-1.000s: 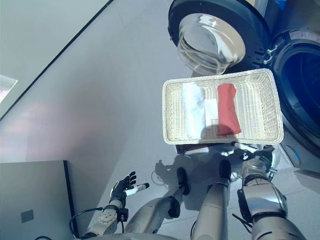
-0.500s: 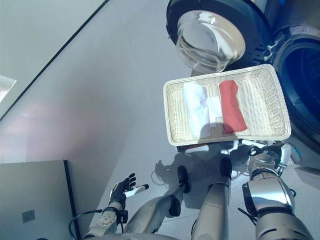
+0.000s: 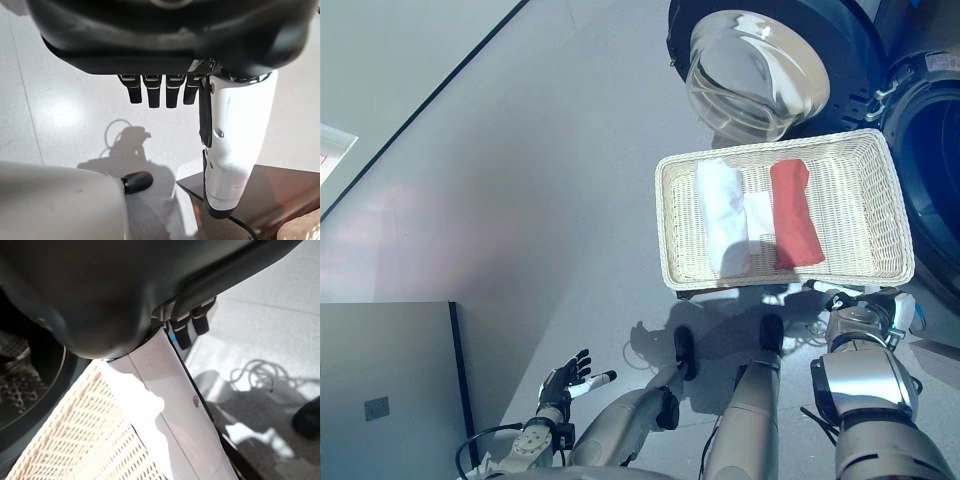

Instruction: Pick up the clothes and place them into the washing machine

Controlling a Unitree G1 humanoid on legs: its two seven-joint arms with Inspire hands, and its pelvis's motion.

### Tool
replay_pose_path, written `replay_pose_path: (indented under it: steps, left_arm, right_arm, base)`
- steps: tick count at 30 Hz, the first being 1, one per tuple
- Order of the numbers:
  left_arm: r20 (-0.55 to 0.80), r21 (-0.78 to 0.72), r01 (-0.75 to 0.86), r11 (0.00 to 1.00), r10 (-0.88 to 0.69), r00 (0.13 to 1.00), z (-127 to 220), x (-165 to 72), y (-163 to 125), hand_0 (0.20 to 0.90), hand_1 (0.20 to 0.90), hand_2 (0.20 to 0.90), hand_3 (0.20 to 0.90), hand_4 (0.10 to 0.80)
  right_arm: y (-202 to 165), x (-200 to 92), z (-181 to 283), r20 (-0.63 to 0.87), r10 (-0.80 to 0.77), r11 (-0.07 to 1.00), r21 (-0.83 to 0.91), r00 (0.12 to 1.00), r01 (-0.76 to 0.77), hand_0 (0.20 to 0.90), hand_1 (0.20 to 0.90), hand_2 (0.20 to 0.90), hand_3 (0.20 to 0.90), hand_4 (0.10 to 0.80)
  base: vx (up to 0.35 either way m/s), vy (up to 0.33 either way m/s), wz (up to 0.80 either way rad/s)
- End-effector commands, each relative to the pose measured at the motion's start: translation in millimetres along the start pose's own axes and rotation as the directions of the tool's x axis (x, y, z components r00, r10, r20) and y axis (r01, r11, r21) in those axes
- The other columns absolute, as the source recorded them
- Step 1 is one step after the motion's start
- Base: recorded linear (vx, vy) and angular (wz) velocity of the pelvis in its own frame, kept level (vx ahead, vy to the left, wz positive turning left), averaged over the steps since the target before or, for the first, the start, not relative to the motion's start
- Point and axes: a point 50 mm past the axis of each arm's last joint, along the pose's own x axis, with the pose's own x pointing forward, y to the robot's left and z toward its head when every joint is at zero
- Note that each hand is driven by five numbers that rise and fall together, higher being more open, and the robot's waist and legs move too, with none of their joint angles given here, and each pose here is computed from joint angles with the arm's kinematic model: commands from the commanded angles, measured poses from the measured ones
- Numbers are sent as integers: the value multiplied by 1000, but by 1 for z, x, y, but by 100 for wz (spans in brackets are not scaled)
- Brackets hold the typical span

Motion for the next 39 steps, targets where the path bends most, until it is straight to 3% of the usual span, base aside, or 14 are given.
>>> replay_pose_path:
  steps: [1,11,19,33,39]
  left_arm:
    - [37,68,-75,995,73,997,3,-2,32,900,900,900,900,800]
    - [74,80,-89,993,83,994,9,-1,33,900,900,900,900,800]
    - [71,79,-110,991,105,992,8,-1,36,900,900,900,900,800]
    - [3,78,-116,990,116,993,-4,-3,34,900,900,900,900,800]
    - [-29,89,-112,990,115,993,-8,-2,32,900,900,900,900,800]
  right_arm:
    - [-68,-60,240,664,-307,907,421,682,-2,900,900,900,900,800]
    - [-75,-72,254,712,-368,909,411,598,70,900,900,900,900,800]
    - [-78,-69,251,702,-381,907,412,602,93,900,900,900,900,800]
    - [-49,-40,202,565,-272,935,346,779,75,900,900,900,900,800]
    - [-8,-28,148,443,-143,956,293,885,8,900,900,900,900,800]
  base:
    - [15,-39,7]
    - [14,-30,-2]
    - [-2,8,2]
    - [-4,8,-2]
    - [-4,7,10]
